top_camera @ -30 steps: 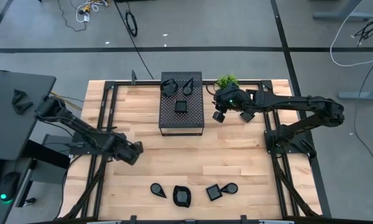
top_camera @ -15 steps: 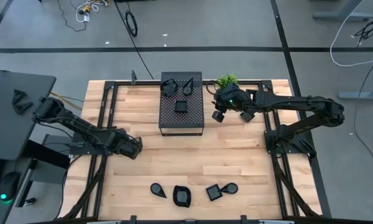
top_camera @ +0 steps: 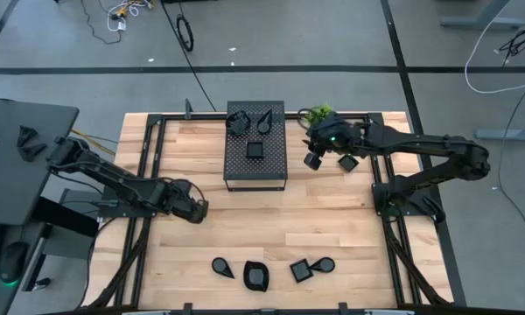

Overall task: Pick & Place Mini shaped plates
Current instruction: Stack the drop shaped plate on top of the drop shaped plates on the shelf

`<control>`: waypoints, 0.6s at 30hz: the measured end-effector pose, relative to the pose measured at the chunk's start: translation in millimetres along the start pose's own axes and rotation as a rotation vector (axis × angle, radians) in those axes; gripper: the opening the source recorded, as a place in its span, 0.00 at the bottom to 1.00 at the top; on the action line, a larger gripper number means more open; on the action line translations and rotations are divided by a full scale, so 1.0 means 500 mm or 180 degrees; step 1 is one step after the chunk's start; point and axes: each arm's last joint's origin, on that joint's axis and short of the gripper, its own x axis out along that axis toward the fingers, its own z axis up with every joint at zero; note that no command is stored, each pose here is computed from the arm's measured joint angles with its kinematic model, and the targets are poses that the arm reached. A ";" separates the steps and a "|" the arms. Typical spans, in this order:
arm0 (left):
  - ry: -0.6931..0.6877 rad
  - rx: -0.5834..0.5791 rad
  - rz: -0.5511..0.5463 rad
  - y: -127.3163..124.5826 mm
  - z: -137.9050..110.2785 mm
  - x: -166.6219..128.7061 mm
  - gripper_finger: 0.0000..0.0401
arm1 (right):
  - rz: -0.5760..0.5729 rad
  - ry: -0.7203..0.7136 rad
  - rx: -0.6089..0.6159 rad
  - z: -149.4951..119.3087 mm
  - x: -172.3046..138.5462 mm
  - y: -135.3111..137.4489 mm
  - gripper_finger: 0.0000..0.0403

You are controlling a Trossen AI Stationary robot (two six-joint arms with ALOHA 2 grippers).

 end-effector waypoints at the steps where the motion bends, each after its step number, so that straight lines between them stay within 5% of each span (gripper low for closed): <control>1: 0.0098 0.0174 -0.0008 -0.009 0.000 -0.013 0.03 | 0.0005 -0.0059 0.0021 0.005 -0.011 -0.004 0.28; 9: 0.0313 0.1112 -0.0826 -0.121 0.046 -0.159 0.02 | 0.0567 -0.0547 0.0375 0.040 -0.081 -0.019 0.28; 18: -0.1081 0.0965 -0.1642 -0.198 0.215 -0.282 0.01 | 0.1877 -0.1020 0.0967 0.088 -0.087 0.006 0.28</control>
